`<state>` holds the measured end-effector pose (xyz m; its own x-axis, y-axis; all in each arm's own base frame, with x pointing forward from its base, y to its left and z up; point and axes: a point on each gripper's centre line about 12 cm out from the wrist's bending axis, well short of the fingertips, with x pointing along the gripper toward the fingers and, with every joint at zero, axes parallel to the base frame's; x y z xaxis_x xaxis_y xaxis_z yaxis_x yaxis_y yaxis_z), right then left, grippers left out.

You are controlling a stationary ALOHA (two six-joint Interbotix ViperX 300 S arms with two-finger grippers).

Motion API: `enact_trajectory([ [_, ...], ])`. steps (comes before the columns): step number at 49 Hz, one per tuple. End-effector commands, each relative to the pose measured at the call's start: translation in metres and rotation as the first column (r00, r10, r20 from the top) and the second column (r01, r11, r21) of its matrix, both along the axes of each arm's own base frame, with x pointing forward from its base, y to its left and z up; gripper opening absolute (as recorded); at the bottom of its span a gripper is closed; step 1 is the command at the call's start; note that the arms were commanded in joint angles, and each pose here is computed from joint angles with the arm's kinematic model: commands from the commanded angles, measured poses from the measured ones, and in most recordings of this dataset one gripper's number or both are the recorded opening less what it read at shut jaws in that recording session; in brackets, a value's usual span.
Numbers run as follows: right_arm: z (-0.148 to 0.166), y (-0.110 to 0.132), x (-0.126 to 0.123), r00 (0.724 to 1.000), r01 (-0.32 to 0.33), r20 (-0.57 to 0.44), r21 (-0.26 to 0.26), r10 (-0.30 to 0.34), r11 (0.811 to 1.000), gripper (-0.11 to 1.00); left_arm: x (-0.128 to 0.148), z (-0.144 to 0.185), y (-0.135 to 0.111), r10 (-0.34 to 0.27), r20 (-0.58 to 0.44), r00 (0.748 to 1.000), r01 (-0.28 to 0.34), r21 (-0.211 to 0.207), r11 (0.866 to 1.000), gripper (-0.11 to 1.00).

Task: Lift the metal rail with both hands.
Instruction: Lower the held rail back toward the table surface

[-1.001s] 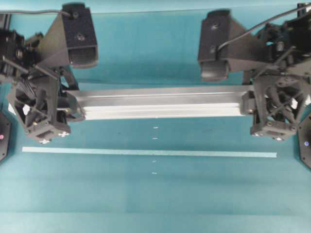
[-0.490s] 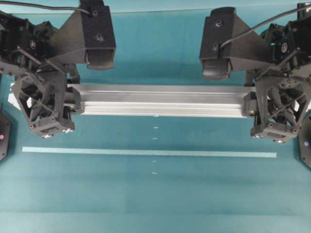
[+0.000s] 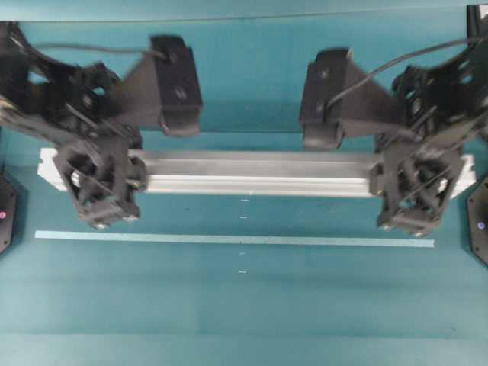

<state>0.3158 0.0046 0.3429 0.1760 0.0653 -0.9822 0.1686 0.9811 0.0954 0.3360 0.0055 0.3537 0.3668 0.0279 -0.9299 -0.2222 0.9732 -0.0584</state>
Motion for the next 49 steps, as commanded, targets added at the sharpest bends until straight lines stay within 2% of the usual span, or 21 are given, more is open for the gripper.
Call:
enact_trajectory([
  [1, -0.011, -0.002, 0.005, 0.999, 0.008, 0.050, -0.005, -0.008, 1.000, 0.40, 0.002, -0.004, 0.003, 0.022, 0.046, 0.999, -0.022, -0.002, 1.000, 0.38],
  [10, -0.050, -0.005, 0.003, 0.999, -0.015, 0.030, -0.037, 0.016, 0.999, 0.40, 0.009, -0.035, 0.003, 0.016, 0.046, 0.999, -0.016, 0.000, 1.000, 0.38],
  [37, -0.131, -0.007, 0.006, 0.997, -0.037, 0.061, -0.051, 0.040, 0.998, 0.40, 0.014, -0.124, 0.003, 0.021, -0.033, 0.999, -0.021, -0.006, 1.000, 0.38],
  [49, -0.157, -0.004, 0.008, 0.994, -0.096, 0.055, -0.063, 0.099, 0.993, 0.40, 0.007, -0.151, 0.003, 0.020, -0.030, 0.999, -0.020, -0.007, 1.000, 0.37],
])
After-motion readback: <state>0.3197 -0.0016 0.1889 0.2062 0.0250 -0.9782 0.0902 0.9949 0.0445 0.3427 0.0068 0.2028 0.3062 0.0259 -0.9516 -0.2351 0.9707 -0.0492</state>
